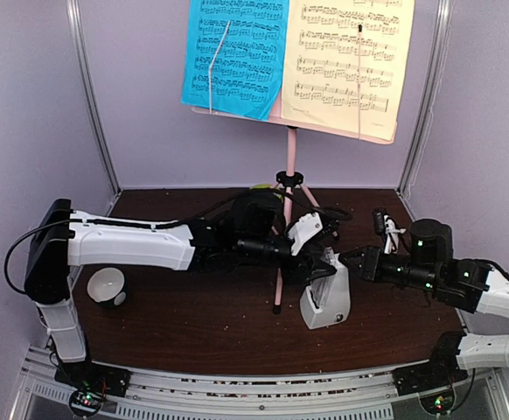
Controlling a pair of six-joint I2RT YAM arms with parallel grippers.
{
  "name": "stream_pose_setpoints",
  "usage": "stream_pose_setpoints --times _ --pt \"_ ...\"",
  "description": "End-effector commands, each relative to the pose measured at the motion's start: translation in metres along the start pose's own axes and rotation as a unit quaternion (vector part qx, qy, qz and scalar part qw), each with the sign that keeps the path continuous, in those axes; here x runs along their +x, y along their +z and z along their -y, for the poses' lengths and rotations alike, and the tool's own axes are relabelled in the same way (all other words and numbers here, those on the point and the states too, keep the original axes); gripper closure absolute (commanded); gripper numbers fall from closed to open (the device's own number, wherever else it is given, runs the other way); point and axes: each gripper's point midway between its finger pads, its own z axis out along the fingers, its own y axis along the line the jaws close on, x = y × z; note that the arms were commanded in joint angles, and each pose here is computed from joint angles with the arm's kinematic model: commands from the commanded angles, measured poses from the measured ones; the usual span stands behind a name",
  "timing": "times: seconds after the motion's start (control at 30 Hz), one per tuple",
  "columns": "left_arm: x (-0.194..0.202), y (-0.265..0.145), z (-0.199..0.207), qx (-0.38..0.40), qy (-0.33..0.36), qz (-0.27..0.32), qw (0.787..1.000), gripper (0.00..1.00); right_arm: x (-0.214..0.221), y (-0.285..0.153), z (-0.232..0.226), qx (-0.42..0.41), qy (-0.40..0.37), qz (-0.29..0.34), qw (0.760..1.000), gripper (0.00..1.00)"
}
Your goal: Set up the instrument practice props
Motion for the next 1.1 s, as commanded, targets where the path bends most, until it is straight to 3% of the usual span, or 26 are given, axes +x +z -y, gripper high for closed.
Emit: stream_pose_setpoints --times 0.0,0.1,0.27,0.47,0.77,1.07 --pt "-0.066 -0.049 -0.008 -0.028 -0.002 0.081 0.996 0.69 0.082 -0.007 0.076 0.139 -0.001 -0.147 0.979 0.75" --pt "-0.052 -0.078 -0.025 -0.067 -0.052 0.045 0.995 0.68 0.073 -0.007 0.069 0.13 -0.007 -0.14 0.982 0.71" --pt "0.006 -0.122 -0.039 -0.129 -0.125 -0.038 0.983 0.65 0.058 -0.006 0.054 0.111 -0.013 -0.129 0.985 0.63" --pt "0.079 -0.156 -0.054 -0.191 -0.215 -0.132 0.949 0.64 0.045 -0.007 0.042 0.1 -0.017 -0.119 0.988 0.54" --pt "0.161 -0.151 -0.083 -0.237 -0.311 -0.222 0.893 0.64 0.01 -0.013 0.013 0.078 -0.012 -0.088 0.993 0.26" --pt "0.2 -0.137 -0.103 -0.251 -0.35 -0.263 0.863 0.65 -0.007 -0.023 0.004 0.078 -0.012 -0.066 0.995 0.23"
